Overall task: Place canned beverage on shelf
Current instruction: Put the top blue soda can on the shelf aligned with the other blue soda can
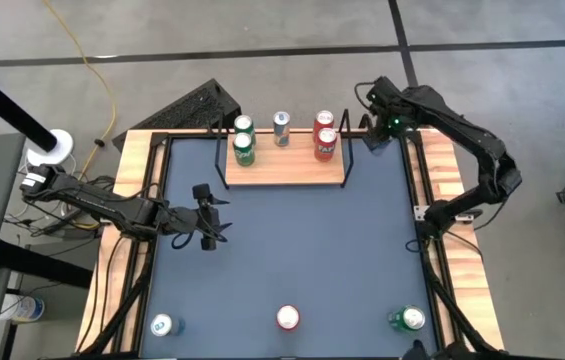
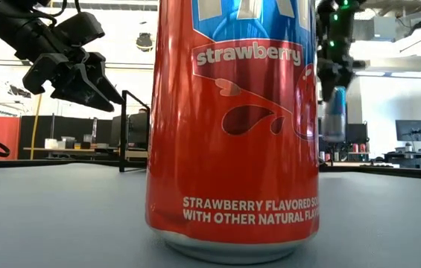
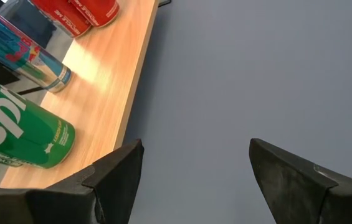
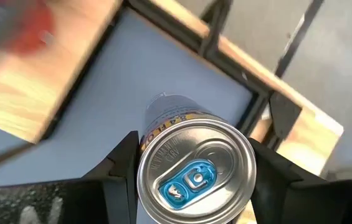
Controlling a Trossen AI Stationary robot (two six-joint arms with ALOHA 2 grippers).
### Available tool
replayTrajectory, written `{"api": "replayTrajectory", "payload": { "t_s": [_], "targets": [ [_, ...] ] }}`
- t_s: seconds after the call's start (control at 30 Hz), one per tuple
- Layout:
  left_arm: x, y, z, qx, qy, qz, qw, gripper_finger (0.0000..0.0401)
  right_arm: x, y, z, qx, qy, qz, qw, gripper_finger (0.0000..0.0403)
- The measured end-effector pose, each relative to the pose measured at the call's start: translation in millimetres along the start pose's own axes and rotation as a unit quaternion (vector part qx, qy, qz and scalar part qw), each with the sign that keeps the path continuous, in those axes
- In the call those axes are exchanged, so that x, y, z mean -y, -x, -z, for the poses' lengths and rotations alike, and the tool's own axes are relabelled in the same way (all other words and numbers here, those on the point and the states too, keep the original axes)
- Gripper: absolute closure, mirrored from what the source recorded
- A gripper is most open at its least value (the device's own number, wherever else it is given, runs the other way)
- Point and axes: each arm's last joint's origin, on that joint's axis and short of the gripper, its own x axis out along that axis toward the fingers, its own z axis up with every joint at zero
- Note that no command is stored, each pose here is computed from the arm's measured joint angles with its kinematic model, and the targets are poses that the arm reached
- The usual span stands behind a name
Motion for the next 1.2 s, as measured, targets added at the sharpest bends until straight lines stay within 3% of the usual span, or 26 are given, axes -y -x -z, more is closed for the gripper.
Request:
{"api": "replayTrajectory", "payload": {
  "t_s": [0.37, 0.63, 0.87, 1.2],
  "targets": [
    [0, 0, 1, -0.002, -0.002, 0.001, 1.0, 0.0119, -15, 90, -6, 0.106, 0.0, -0.024, 0.994, 0.0206],
    [1, 0, 0, -0.001, -0.002, 0.014, 1.0, 0.0119, -46, 131, -9, 0.219, 0.046, -0.087, 0.971, 0.0206],
    [1, 0, 0, -0.001, -0.007, 0.014, 1.0, 0.0119, -79, 125, -22, 0.235, 0.075, -0.134, 0.96, 0.0205],
    [1, 0, 1, -0.002, -0.008, 0.015, 1.0, 0.0119, -145, 80, -80, 0.193, 0.155, -0.142, 0.958, 0.0205]
  ]
}}
